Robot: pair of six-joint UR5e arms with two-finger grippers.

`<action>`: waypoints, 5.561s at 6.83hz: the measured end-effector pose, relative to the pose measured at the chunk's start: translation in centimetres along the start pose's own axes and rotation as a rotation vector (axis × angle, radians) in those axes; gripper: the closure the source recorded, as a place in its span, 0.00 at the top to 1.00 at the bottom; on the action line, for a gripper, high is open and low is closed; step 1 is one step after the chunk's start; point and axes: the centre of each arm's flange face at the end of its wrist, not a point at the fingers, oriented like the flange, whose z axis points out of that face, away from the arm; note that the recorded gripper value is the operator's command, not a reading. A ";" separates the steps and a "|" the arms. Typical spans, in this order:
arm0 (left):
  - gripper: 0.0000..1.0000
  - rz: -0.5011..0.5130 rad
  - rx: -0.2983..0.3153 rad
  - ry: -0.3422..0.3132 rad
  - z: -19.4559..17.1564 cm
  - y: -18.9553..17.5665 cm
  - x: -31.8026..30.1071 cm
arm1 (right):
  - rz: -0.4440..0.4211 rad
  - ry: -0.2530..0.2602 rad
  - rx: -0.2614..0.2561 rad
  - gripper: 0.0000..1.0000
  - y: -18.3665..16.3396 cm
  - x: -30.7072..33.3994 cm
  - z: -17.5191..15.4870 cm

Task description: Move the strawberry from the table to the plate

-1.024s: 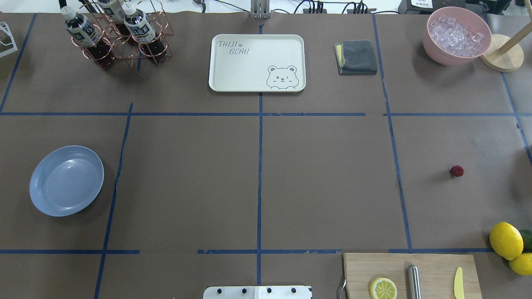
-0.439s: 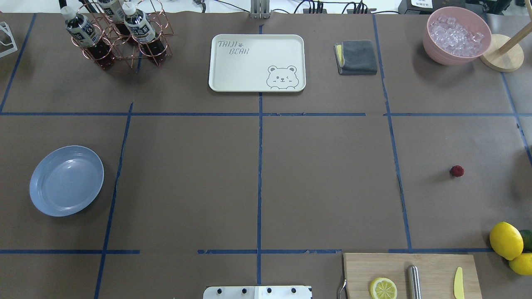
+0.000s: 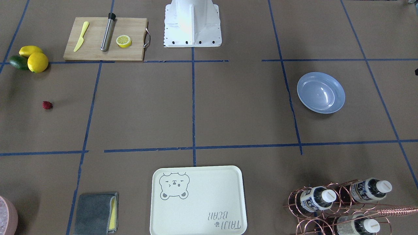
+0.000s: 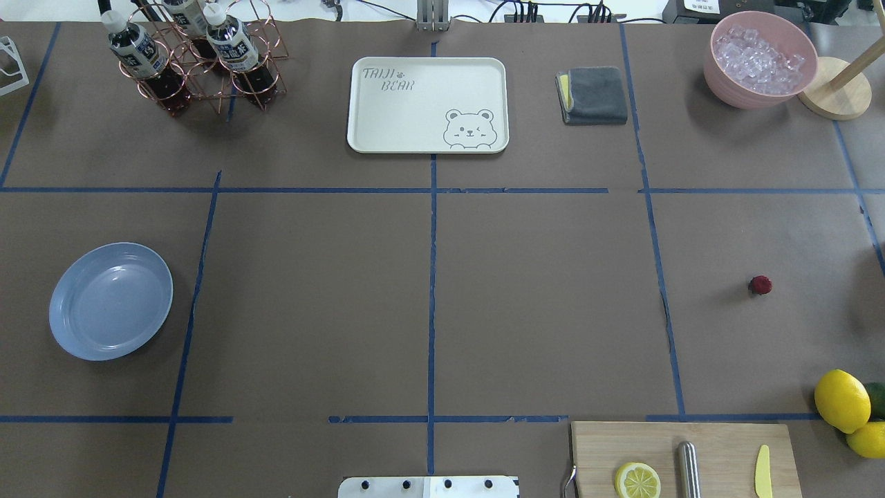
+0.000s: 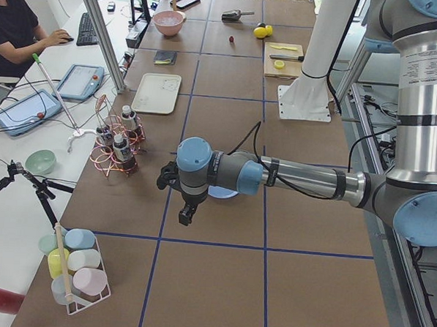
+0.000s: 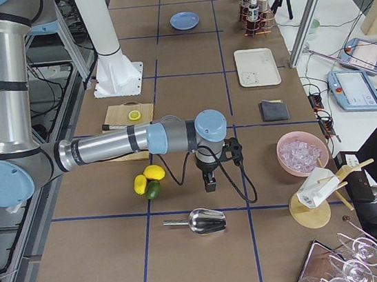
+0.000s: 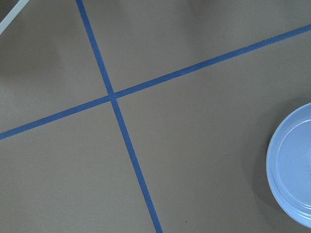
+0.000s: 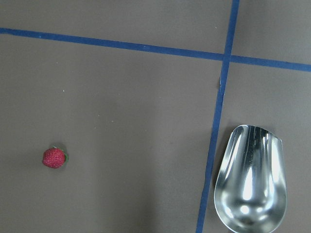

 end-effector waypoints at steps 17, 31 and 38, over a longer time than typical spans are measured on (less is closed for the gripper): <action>0.00 -0.148 -0.094 0.160 19.2 -3.5 13.3 | -0.111 -0.008 -0.012 1.00 -0.5 -3.3 2.1; 0.78 -0.536 0.008 0.440 21.6 -16.5 57.7 | -0.128 -0.050 -0.025 1.00 -0.6 -4.5 2.6; 0.99 -0.516 0.042 0.503 17.5 -15.6 57.7 | 0.018 -0.048 -0.013 1.00 -1.5 -13.1 8.7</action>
